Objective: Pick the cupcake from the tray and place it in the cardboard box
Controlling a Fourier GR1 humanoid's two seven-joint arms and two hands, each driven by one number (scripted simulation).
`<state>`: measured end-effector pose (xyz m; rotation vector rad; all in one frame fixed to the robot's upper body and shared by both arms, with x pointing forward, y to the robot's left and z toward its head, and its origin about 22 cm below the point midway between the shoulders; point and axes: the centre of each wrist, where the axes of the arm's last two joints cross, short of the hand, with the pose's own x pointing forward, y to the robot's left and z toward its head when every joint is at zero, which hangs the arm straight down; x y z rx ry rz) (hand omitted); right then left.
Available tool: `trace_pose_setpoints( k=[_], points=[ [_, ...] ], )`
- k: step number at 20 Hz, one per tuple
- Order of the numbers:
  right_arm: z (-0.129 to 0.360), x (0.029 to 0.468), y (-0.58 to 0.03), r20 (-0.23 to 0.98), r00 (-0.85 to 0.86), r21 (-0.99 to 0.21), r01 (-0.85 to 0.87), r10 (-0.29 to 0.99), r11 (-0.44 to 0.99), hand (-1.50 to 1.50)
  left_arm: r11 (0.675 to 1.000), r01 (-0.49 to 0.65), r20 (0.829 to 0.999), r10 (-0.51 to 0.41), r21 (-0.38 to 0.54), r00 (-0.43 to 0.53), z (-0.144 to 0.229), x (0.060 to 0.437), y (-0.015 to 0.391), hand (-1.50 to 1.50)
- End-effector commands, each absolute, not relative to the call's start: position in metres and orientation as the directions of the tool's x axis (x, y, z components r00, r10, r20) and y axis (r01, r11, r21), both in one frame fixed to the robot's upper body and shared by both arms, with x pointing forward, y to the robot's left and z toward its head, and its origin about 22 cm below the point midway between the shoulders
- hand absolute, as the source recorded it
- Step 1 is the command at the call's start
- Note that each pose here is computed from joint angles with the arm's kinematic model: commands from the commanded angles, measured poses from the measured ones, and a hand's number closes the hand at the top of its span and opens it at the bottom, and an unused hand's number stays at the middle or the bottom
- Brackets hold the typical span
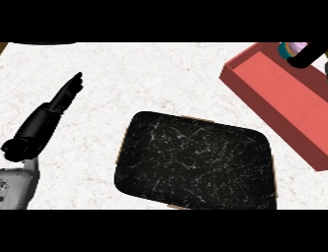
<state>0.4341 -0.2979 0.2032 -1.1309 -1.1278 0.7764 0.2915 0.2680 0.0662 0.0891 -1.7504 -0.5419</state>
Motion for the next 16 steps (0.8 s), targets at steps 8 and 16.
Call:
trace_pose_setpoints(
  k=[8, 16],
  points=[
    [0.183, 0.435, -0.364, 0.252, 0.293, -0.896, -0.29, 0.922, 0.337, -1.5, 0.882, 0.242, 0.903, -0.341, 0.403, -0.262, 0.063, 0.282, 0.271, 0.0],
    [0.175, 0.426, -0.372, 0.592, 0.016, -0.805, -0.037, 0.806, 0.592, -1.5, 0.894, 0.214, 0.906, -0.339, 0.394, -0.253, 0.055, 0.289, 0.258, 0.0]
  ],
)
